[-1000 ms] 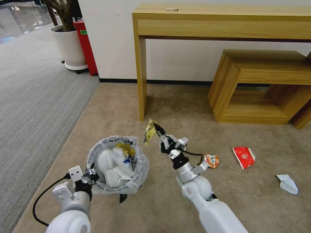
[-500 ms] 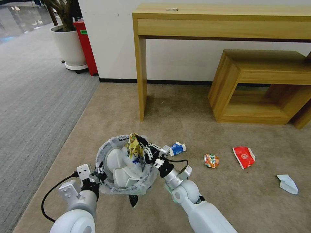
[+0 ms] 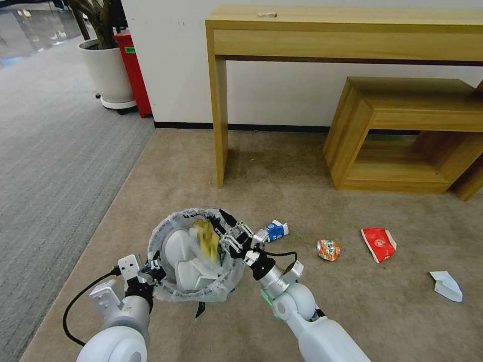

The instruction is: Pick up the trash bin and place the garbage on the floor into it.

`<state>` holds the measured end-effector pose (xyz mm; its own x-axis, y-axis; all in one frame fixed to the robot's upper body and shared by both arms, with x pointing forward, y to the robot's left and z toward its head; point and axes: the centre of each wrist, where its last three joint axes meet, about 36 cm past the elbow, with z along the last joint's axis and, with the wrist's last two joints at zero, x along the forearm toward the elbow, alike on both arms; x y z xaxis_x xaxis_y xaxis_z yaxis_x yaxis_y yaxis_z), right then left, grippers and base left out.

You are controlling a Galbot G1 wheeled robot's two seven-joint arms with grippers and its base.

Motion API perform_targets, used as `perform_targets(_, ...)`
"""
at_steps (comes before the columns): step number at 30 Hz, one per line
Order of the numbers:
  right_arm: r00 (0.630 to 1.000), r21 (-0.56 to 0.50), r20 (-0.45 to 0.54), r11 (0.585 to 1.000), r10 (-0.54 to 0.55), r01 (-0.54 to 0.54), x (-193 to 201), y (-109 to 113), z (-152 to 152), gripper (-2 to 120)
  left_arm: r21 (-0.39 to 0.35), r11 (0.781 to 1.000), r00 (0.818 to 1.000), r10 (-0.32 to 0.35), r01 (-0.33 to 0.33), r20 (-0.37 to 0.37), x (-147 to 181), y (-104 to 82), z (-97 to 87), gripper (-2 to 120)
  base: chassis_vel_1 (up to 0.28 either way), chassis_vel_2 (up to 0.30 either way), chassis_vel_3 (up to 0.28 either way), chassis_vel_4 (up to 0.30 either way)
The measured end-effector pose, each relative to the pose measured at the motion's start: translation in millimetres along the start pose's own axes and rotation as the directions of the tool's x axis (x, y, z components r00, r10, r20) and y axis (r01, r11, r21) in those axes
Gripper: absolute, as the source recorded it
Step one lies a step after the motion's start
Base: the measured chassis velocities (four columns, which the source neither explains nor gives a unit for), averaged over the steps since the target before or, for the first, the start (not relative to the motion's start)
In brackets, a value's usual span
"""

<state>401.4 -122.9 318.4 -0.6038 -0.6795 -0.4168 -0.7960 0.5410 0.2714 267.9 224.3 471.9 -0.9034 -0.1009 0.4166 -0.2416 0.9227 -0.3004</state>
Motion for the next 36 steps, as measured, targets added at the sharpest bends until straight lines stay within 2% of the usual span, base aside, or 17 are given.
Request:
perform_targets(2, 1.000, 0.002, -0.002, 1.000, 0.000, 0.000, 0.7, -0.3, -0.5, 62, 0.000, 1.000, 1.000, 0.000, 0.000, 0.001, 0.2, 0.1, -0.1, 1, 0.000, 0.000, 0.000, 0.000)
perform_targets(4, 1.000, 0.014, -0.006, 1.000, 0.005, -0.005, 4.5, -0.8, -3.9, 74, 0.003, 1.000, 1.000, -0.003, 0.003, 0.004, 0.8, 1.0, -0.9, 1, 0.000, 0.000, 0.000, 0.000)
perform_targets(9, 0.998, 0.043, 0.027, 0.997, 0.064, -0.065, 6.6, -2.4, -22.5, 89, 0.011, 1.000, 1.000, -0.021, 0.021, 0.017, -2.6, 9.0, -5.6, 1, 0.000, 0.000, 0.000, 0.000)
perform_targets(10, 0.996, 0.053, 0.033, 0.995, 0.088, -0.089, 7.0, -3.1, -27.3, 91, 0.012, 1.000, 0.999, -0.027, 0.027, 0.021, -3.8, 11.0, -6.8, 1, 0.000, 0.000, 0.000, 0.000)
perform_targets(12, 0.966, 0.135, 0.067, 0.957, 0.250, -0.257, 11.9, -11.8, -60.8, 99, 0.011, 0.998, 0.997, -0.063, 0.063, 0.043, -10.0, 23.0, -13.9, 1, 0.000, 0.000, 0.000, 0.000)
perform_targets(14, 0.955, 0.156, 0.079, 0.943, 0.286, -0.296, 14.2, -15.2, -67.2, 100, 0.009, 0.998, 0.996, -0.069, 0.069, 0.047, -10.8, 24.8, -15.0, 1, 0.000, 0.000, 0.000, 0.000)
perform_targets(15, 0.921, 0.213, 0.116, 0.896, 0.372, -0.389, 22.2, -27.0, -83.0, 100, 0.002, 0.996, 0.994, -0.087, 0.087, 0.063, -13.5, 30.1, -17.7, 1, 0.000, 0.000, 0.000, 0.000)
perform_targets(17, 0.888, 0.275, 0.142, 0.844, 0.437, -0.460, 33.5, -40.8, -96.4, 100, -0.006, 0.995, 0.992, -0.099, 0.099, 0.078, -15.7, 33.8, -18.9, 1, 0.000, 0.000, 0.000, 0.000)
perform_targets(18, 0.888, 0.275, 0.142, 0.844, 0.437, -0.460, 33.5, -40.8, -96.4, 100, -0.006, 0.995, 0.992, -0.099, 0.099, 0.078, -15.7, 33.8, -18.9, 1, 0.000, 0.000, 0.000, 0.000)
perform_targets(19, 0.818, 0.402, 0.173, 0.718, 0.549, -0.567, 59.6, -59.9, -112.4, 100, -0.023, 0.991, 0.986, -0.126, 0.129, 0.105, -20.9, 40.5, -18.3, 1, 0.000, 0.000, 0.000, 0.000)
perform_targets(21, 0.729, 0.483, 0.212, 0.578, 0.651, -0.658, 87.5, -66.5, -119.1, 100, -0.033, 0.986, 0.979, -0.159, 0.165, 0.128, -26.6, 49.5, -16.8, 1, 0.000, 0.000, 0.000, 0.000)
perform_targets(22, 0.729, 0.483, 0.212, 0.578, 0.651, -0.658, 87.5, -66.5, -119.1, 100, -0.033, 0.986, 0.979, -0.159, 0.165, 0.128, -26.6, 49.5, -16.8, 1, 0.000, 0.000, 0.000, 0.000)
perform_targets(23, 0.682, 0.494, 0.236, 0.519, 0.692, -0.698, 102.4, -66.2, -120.6, 100, -0.031, 0.984, 0.976, -0.172, 0.177, 0.136, -28.9, 53.8, -16.7, 1, 0.000, 0.000, 0.000, 0.000)
perform_targets(25, 0.625, 0.498, 0.259, 0.452, 0.737, -0.740, 124.0, -63.5, -124.2, 100, -0.024, 0.979, 0.969, -0.197, 0.203, 0.152, -32.8, 63.1, -18.0, 1, 0.000, 0.000, 0.000, 0.000)
perform_targets(26, 0.625, 0.498, 0.259, 0.452, 0.737, -0.740, 124.0, -63.5, -124.2, 100, -0.024, 0.979, 0.969, -0.197, 0.203, 0.152, -32.8, 63.1, -18.0, 1, 0.000, 0.000, 0.000, 0.000)
perform_targets(28, 0.589, 0.507, 0.295, 0.399, 0.752, -0.764, 146.4, -60.4, -132.3, 100, -0.010, 0.973, 0.960, -0.225, 0.229, 0.167, -35.8, 74.0, -22.0, 1, 0.000, 0.000, 0.000, 0.000)
perform_targets(36, 0.561, 0.514, 0.340, 0.350, 0.755, -0.783, 167.6, -44.0, -149.3, 100, -0.032, 0.956, 0.935, -0.276, 0.290, 0.221, -39.8, 91.9, -26.2, 1, 0.000, 0.000, 0.000, 0.000)
